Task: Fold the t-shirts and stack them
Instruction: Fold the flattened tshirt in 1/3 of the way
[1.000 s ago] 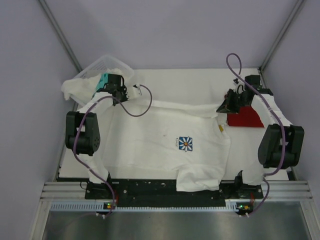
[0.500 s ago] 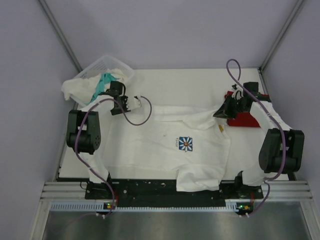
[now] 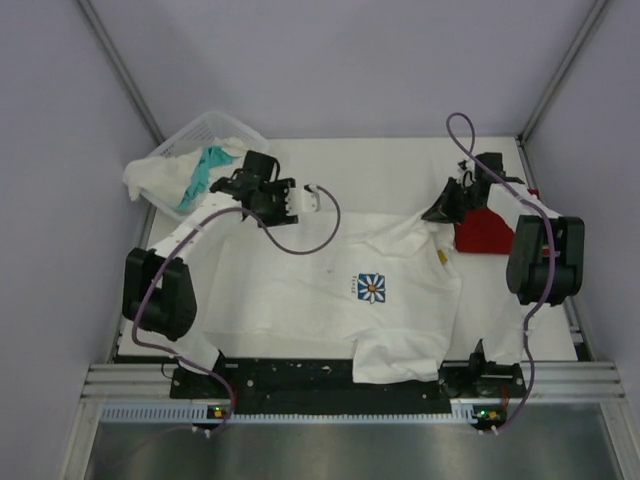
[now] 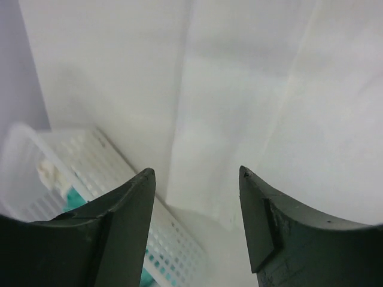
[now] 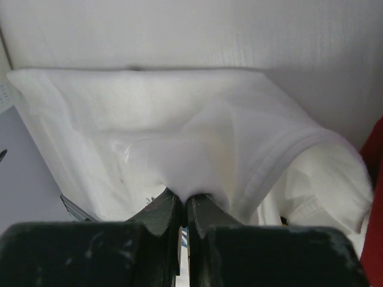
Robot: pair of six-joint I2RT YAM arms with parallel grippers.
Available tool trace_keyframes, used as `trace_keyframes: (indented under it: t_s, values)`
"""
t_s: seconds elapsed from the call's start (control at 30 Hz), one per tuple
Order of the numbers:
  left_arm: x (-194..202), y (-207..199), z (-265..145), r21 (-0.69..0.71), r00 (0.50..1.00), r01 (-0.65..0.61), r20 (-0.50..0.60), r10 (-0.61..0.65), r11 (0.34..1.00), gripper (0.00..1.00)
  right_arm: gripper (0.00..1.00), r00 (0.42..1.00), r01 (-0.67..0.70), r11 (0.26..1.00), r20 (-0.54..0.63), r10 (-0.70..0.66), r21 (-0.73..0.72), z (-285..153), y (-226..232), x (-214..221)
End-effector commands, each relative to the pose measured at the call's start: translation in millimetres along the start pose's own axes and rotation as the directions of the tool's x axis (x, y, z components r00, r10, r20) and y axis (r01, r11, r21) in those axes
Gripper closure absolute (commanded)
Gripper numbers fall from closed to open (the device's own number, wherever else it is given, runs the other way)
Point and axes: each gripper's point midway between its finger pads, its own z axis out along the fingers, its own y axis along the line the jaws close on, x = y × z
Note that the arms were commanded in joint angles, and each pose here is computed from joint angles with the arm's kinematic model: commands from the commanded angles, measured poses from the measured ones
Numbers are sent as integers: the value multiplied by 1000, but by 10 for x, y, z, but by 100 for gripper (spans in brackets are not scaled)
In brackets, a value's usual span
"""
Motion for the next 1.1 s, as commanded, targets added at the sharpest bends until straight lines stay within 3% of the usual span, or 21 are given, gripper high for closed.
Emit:
trace_keyframes:
  t_s: [0.0,0.17,0.33,0.5,0.77,1.07]
  values:
    - [-1359,-425,-186,67,943,-159,304,131,985,41,100,998,2,1000,65,-2,5,95,49,-255]
    - [-2386,-887,132,91,874,-226,459,160,970,45,100,998,-32,999,48,31,11,236,-21,-222]
    - [-2888,-919,535,95,855,-202,503,128,975,41,100,999,-27,1000,45,26,15,291,-25,-166]
    - [-2954,-1069,923,161,864,-240,485,135,957,40,100,999,-8,999,39,6,43,294,-106,-83]
    - [-2962,-1366,1218,221,878,-293,448,170,930,42,100,999,4,1000,41,-5,24,291,-65,-90]
    - [-2804,-1502,1273,273,896,-310,406,183,911,66,100,998,29,999,62,-30,15,188,12,-91]
